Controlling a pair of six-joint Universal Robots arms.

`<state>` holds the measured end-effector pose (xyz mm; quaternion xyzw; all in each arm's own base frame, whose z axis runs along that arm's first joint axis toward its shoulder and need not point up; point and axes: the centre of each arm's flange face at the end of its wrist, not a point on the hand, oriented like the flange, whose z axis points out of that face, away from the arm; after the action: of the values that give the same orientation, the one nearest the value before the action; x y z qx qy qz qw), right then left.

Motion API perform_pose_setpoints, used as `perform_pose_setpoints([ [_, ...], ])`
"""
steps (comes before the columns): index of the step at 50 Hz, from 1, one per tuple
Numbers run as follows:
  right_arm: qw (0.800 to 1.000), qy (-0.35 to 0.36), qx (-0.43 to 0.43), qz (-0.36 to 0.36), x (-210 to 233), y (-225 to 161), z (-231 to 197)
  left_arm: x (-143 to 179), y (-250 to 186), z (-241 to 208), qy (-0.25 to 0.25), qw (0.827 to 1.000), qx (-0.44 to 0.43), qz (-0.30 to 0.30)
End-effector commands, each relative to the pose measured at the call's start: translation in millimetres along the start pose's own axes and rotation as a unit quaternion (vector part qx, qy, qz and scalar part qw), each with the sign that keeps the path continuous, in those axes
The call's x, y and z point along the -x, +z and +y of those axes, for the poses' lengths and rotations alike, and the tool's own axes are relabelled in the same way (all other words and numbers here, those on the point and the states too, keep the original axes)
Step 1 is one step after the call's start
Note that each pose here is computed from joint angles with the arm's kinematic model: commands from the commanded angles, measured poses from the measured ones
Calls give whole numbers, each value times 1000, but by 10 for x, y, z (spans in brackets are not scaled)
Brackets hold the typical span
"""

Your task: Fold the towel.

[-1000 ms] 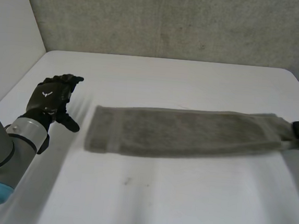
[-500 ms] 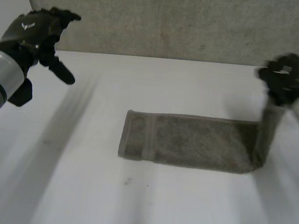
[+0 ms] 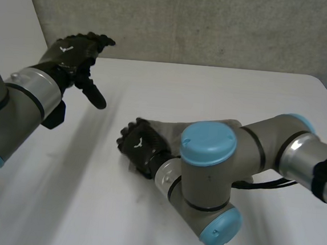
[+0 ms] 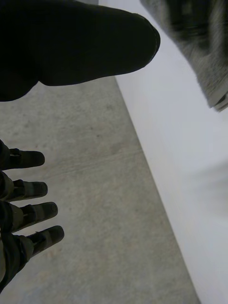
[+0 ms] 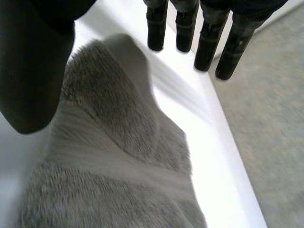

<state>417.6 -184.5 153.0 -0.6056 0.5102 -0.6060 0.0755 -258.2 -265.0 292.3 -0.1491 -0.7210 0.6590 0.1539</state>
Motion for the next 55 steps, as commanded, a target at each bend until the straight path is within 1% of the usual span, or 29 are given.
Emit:
perform_pose_setpoints([
  [1,994,77,17,79,-535,-304,-87,-53,66,201,-3,1000,29,8],
  [2,989,104,31,97,-686,-379,19,-73,75,248,-4,999,36,11],
  [5,984,130,49,109,-789,-458,160,-99,79,292,-4,999,43,15],
  [7,976,170,80,115,-863,-640,404,-136,81,349,-3,999,49,20],
  [8,975,170,80,115,-863,-641,405,-136,81,349,-3,999,49,20],
  [10,967,195,116,117,-890,-796,706,-142,78,392,-3,998,52,21],
  [11,967,195,116,117,-890,-797,708,-142,78,392,-3,998,52,21],
  [13,957,218,144,128,-946,-909,1061,-151,84,402,-3,999,46,22],
  [14,957,218,144,128,-947,-910,1062,-151,84,402,-3,999,46,22],
  [18,949,234,151,149,-961,-1015,1423,-188,79,430,-2,999,42,27],
  [24,942,256,144,165,-991,-1028,1637,-214,85,504,-3,999,42,31],
  [26,930,298,135,166,-998,-1005,1716,-228,85,542,-4,999,43,33],
  [29,921,327,123,175,-1049,-989,1731,-227,74,575,-4,998,46,33],
  [35,923,310,116,195,-1160,-968,1671,-204,64,599,-4,998,51,29],
  [37,931,276,105,215,-1324,-937,1566,-193,60,575,-5,998,47,28],
  [38,931,276,105,215,-1325,-936,1566,-193,60,575,-5,998,47,28],
  [39,941,249,85,213,-1381,-883,1416,-188,57,566,-5,999,46,27],
  [40,941,248,85,213,-1382,-883,1414,-183,54,549,-5,999,44,27],
  [42,965,182,24,186,-1339,-678,916,-183,50,539,-5,999,42,27],
  [43,965,182,24,186,-1338,-677,913,-183,50,539,-5,999,42,27],
  [45,980,139,-34,137,-1122,-448,393,-178,48,521,-6,999,39,26],
  [46,980,139,-34,136,-1120,-447,391,-178,48,521,-6,999,39,26],
  [48,988,130,-50,74,-796,-228,120,-154,54,509,-6,999,38,21],
  [49,988,130,-50,74,-795,-227,119,-154,54,509,-6,999,38,21],
  [51,991,127,-45,12,-463,-56,-22,-95,64,487,-12,999,35,8],
  [52,991,127,-45,12,-461,-55,-23,-95,64,486,-12,999,35,8],
  [53,991,126,-34,-21,-256,16,-36,-64,70,470,-17,999,32,0],
  [54,991,126,-33,-21,-254,17,-36,-64,70,470,-17,999,32,0],
  [55,991,122,-23,-45,-91,69,-38,-46,76,465,-23,999,31,-6],
])
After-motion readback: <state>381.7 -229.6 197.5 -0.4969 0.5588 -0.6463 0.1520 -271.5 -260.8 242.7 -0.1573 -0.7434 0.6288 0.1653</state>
